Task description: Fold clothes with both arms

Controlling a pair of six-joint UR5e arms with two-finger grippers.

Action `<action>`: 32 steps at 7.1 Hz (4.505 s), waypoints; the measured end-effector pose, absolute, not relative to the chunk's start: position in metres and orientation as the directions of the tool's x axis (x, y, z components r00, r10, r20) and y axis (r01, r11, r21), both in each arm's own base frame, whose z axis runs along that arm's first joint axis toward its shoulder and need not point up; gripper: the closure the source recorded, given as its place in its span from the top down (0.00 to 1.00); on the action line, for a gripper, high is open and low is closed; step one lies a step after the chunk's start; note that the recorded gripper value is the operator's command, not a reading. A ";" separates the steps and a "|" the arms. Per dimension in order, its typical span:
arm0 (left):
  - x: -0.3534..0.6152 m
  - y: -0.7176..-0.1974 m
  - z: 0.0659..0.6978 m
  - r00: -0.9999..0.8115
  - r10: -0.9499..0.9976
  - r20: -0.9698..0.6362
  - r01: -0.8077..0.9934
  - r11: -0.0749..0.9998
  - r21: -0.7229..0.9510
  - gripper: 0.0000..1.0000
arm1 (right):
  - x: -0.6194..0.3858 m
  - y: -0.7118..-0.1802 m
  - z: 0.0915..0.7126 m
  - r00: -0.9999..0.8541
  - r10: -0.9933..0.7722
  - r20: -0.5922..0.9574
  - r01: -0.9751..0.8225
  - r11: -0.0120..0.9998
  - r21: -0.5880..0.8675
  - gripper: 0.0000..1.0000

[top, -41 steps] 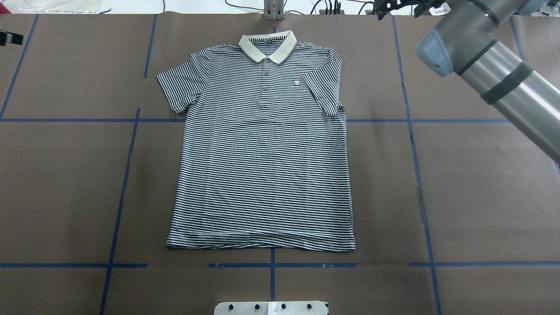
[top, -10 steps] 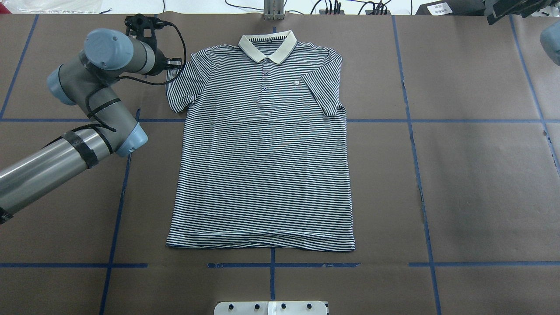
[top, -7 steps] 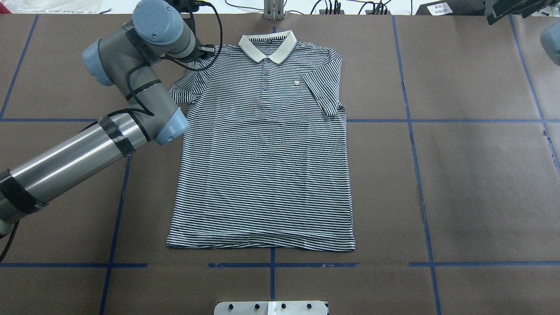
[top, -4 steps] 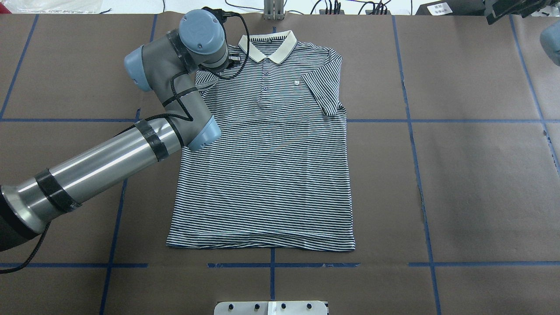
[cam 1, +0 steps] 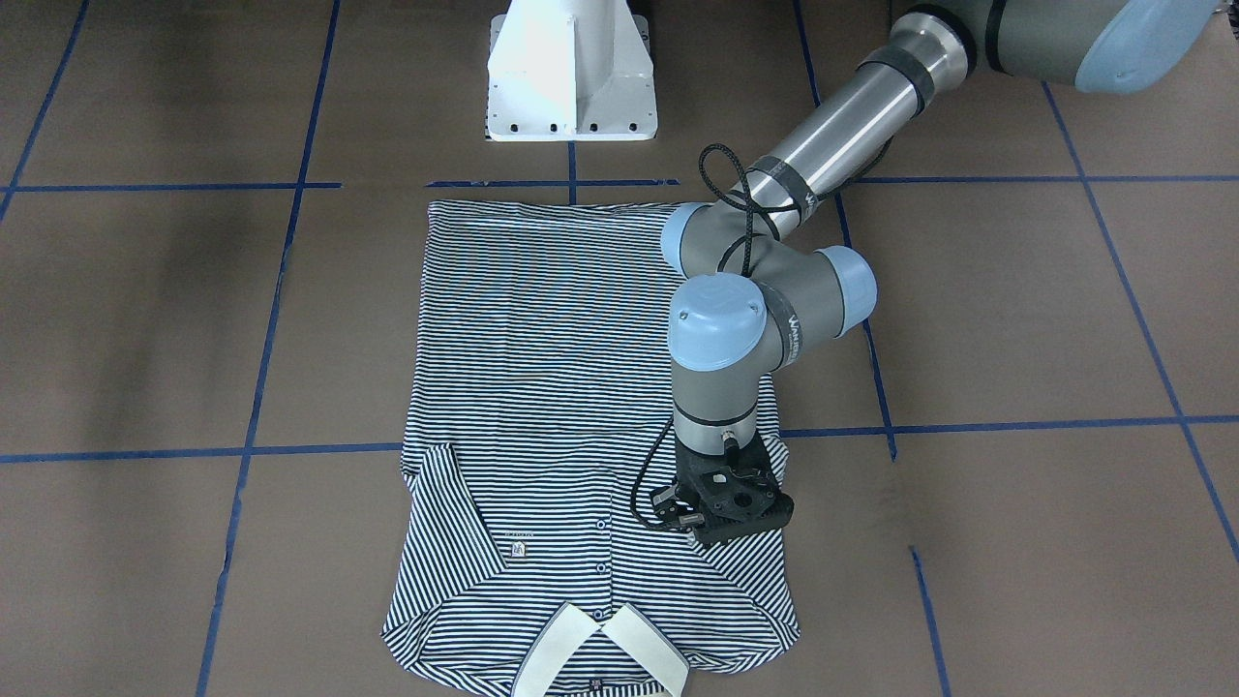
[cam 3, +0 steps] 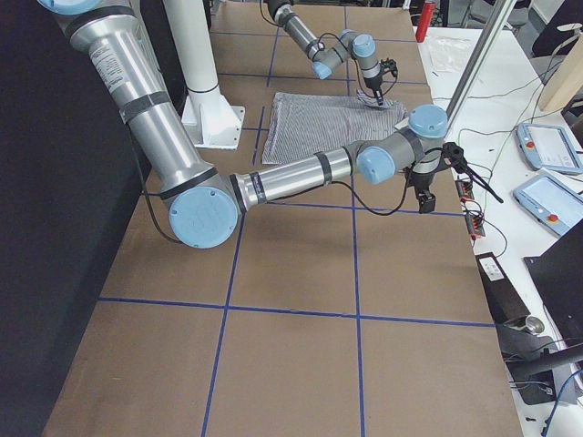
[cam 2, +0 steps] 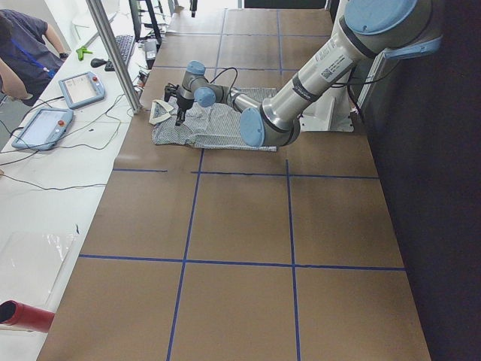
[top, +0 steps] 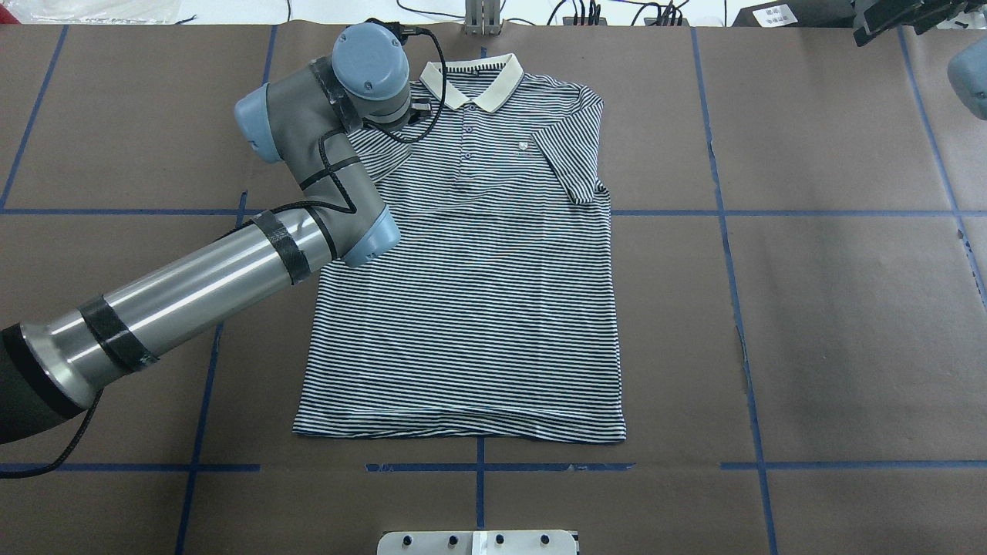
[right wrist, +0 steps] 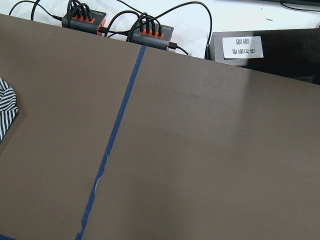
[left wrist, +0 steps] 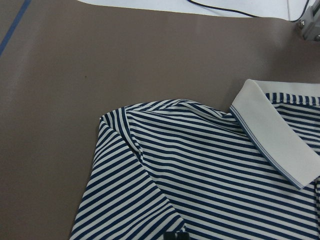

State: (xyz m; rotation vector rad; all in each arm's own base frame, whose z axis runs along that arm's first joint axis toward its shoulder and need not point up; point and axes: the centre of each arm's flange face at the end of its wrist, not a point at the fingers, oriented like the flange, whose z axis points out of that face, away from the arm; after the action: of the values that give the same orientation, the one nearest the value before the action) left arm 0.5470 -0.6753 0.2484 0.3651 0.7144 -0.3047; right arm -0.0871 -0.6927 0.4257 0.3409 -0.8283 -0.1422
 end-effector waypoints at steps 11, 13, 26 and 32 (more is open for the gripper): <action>0.400 -0.424 0.253 0.562 0.183 -0.806 0.135 0.942 0.308 0.99 | -0.347 -0.379 0.295 0.531 0.162 0.832 -0.331 0.943 0.028 0.95; 0.410 -0.369 0.279 0.571 0.102 -0.814 0.150 0.962 0.226 0.51 | -0.412 -0.294 0.289 0.514 0.207 0.832 -0.368 0.930 -0.004 0.96; 0.478 -0.264 0.364 0.669 0.000 -0.743 0.062 0.997 0.056 0.49 | -0.433 -0.255 0.298 0.531 0.195 0.825 -0.374 0.927 0.021 0.98; 0.489 -0.255 0.365 0.671 0.015 -0.742 0.038 0.998 0.054 0.33 | -0.433 -0.256 0.298 0.530 0.196 0.825 -0.377 0.926 0.022 0.98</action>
State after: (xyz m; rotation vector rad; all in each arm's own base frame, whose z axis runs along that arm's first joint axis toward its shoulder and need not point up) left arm 0.4890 -0.2547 0.3651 0.0671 0.8356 -0.0133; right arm -0.4332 -0.2558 0.2982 0.2072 -0.9540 0.3453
